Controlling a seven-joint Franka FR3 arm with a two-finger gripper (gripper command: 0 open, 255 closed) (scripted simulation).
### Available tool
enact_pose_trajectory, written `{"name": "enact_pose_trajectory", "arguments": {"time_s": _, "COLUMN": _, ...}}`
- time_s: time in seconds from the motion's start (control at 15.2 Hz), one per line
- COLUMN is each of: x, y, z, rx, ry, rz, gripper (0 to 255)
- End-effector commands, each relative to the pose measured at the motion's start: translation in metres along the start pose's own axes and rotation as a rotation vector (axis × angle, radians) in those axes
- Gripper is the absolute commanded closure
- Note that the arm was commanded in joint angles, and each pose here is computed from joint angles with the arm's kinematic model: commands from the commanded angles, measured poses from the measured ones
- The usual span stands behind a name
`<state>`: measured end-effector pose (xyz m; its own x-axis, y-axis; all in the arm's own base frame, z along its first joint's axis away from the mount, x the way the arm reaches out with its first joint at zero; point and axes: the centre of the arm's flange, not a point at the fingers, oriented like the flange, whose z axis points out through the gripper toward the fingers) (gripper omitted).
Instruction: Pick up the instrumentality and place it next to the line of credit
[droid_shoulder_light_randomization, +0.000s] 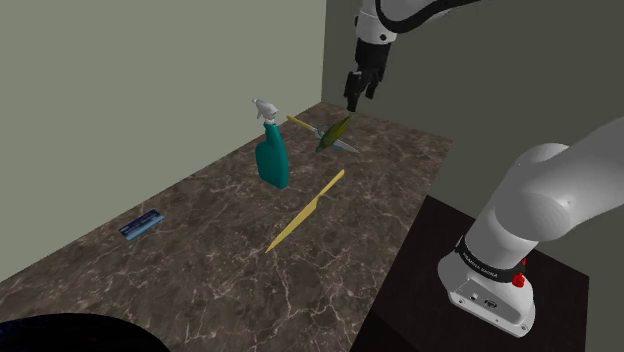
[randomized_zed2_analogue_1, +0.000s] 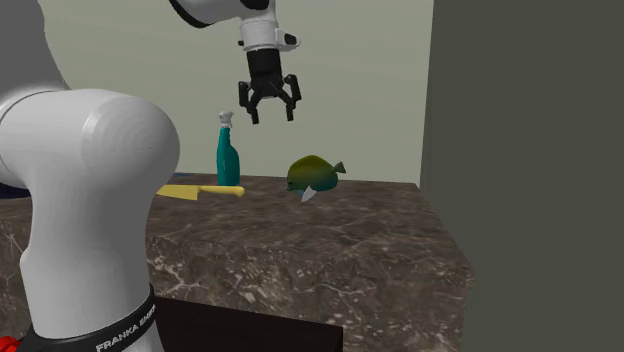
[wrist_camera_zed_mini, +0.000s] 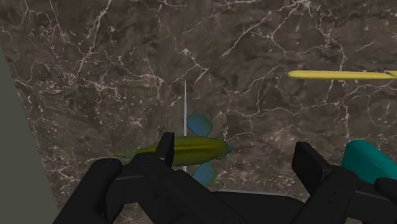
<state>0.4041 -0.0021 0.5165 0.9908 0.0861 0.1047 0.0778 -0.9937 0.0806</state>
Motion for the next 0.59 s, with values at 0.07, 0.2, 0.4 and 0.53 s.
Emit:
{"name": "enact_pose_trajectory", "arguments": {"time_s": 0.07, "x": 0.03, "y": -0.001, "z": 0.028, "rx": -0.036, "ry": -0.009, "rz": -0.006, "gripper": 0}}
{"name": "enact_pose_trajectory", "arguments": {"time_s": 0.2, "x": 0.049, "y": -0.002, "z": 0.048, "rx": -0.06, "ry": -0.015, "rz": -0.01, "gripper": 0}}
{"name": "enact_pose_trajectory", "arguments": {"time_s": 0.4, "x": 0.076, "y": -0.001, "z": 0.077, "rx": -0.096, "ry": -0.025, "rz": -0.016, "gripper": 0}}
{"name": "enact_pose_trajectory", "arguments": {"time_s": 0.53, "x": 0.095, "y": 0.0, "z": 0.097, "rx": -0.12, "ry": -0.031, "rz": -0.019, "gripper": 0}}
